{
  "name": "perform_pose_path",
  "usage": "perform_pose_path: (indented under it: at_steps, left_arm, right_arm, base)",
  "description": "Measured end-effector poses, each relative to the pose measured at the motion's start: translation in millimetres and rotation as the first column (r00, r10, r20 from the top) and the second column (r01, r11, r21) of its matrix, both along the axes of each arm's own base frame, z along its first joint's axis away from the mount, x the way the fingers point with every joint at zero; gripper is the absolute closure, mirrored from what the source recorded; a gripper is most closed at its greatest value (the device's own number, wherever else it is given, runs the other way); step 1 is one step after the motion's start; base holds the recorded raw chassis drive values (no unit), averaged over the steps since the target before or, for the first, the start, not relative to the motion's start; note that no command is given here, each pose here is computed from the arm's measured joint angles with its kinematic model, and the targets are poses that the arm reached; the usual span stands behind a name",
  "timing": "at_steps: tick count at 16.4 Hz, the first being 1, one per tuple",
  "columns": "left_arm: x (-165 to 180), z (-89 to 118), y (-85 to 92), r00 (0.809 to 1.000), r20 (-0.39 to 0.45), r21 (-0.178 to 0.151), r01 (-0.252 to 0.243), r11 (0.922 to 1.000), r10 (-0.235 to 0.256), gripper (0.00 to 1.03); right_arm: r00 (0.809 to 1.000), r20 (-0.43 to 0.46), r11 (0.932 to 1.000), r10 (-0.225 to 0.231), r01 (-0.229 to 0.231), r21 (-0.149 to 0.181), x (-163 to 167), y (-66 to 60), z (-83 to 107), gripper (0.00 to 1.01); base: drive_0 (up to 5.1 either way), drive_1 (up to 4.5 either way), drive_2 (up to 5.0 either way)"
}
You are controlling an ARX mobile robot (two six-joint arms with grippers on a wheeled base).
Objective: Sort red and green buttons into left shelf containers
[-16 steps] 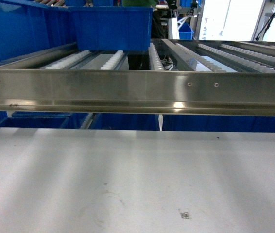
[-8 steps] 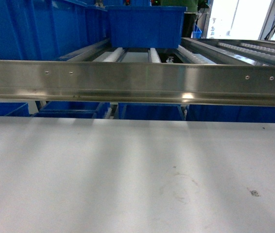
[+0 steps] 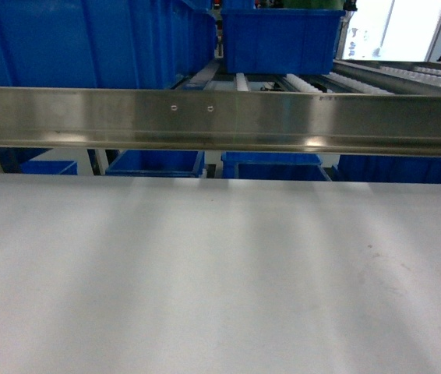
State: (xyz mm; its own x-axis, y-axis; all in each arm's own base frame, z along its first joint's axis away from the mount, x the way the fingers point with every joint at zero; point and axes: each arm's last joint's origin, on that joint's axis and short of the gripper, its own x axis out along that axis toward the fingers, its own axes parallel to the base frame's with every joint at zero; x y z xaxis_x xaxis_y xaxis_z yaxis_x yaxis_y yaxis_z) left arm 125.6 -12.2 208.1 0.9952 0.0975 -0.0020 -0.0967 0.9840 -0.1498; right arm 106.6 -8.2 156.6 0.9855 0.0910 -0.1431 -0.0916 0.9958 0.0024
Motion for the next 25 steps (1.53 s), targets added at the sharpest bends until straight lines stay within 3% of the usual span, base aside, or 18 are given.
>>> perform_pose_path:
  at_steps: [25]
  left_arm:
    - [0.0, 0.2, 0.0, 1.000, 0.002, 0.000, 0.000, 1.0000, 0.000, 0.74]
  right_arm:
    - [1.000, 0.004, 1.0000, 0.000, 0.000, -0.003, 0.0, 0.0, 0.2, 0.76]
  base:
    - [-4.9, 1.87, 3.0]
